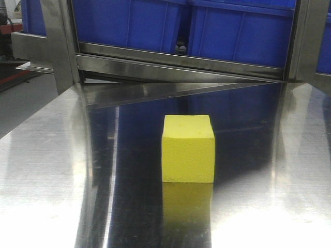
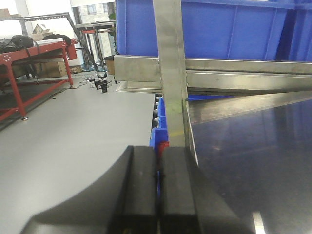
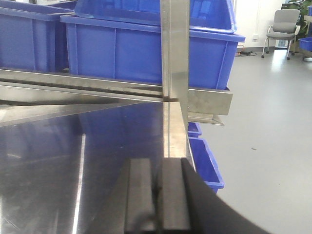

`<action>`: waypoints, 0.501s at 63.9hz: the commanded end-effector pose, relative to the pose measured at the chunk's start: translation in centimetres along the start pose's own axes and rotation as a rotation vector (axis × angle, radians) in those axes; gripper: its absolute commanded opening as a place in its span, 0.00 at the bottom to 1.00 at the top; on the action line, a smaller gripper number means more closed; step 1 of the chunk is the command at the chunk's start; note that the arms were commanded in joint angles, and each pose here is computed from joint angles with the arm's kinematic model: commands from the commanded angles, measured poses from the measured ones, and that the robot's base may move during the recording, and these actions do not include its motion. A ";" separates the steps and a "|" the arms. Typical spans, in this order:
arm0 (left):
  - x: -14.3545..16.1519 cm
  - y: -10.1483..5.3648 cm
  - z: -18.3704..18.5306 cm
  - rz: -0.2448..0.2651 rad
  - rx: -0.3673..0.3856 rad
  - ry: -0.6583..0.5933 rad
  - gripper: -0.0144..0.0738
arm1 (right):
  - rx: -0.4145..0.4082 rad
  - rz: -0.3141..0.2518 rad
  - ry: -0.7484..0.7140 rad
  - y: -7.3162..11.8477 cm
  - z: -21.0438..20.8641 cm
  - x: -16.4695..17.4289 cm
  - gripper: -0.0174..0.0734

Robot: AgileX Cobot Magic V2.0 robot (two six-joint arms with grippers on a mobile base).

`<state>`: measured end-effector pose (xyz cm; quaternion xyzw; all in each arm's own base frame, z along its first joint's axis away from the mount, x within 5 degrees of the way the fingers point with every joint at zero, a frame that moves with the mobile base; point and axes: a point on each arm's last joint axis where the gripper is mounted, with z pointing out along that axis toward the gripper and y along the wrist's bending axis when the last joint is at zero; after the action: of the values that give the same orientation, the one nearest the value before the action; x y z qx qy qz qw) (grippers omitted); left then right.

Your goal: Place yellow foam block on left shelf second layer

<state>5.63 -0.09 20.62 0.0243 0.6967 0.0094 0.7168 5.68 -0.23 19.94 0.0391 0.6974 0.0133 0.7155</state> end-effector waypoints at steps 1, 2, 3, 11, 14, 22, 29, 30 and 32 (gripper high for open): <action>-0.1 -0.1 -0.1 -0.011 0.014 -0.079 0.32 | -0.019 0.000 -0.132 0.2 -0.3 -1.7 0.22; -0.1 -0.1 -0.1 -0.011 0.014 -0.079 0.32 | -0.019 0.000 -0.132 0.2 -0.3 -1.7 0.22; -0.1 -0.1 -0.1 -0.011 0.014 -0.079 0.32 | -0.019 0.000 -0.132 0.2 -0.3 -1.7 0.22; -0.1 -0.1 -0.1 -0.011 0.014 -0.079 0.32 | -0.020 0.000 -0.133 0.2 -0.3 -1.7 0.22; -0.1 -0.1 -0.1 -0.011 0.014 -0.079 0.32 | -0.020 0.000 -0.134 0.2 -0.3 -1.7 0.22; -0.1 -0.1 -0.1 -0.011 0.014 -0.079 0.32 | -0.022 0.000 -0.146 0.2 -0.3 -1.8 0.22; -0.1 -0.1 -0.1 -0.011 0.014 -0.079 0.32 | -0.026 0.000 -0.168 0.3 -0.4 -2.0 0.22; -0.1 -0.1 -0.1 -0.011 0.014 -0.079 0.32 | -0.026 0.000 -0.172 0.3 -0.4 -2.1 0.22; -0.1 -0.1 -0.1 -0.011 0.014 -0.079 0.32 | -0.028 0.000 -0.182 0.3 -0.4 -2.2 0.22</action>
<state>5.63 -0.09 20.62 0.0243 0.6967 0.0094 0.7168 5.68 -0.21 20.15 0.0378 0.6890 0.0142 0.7237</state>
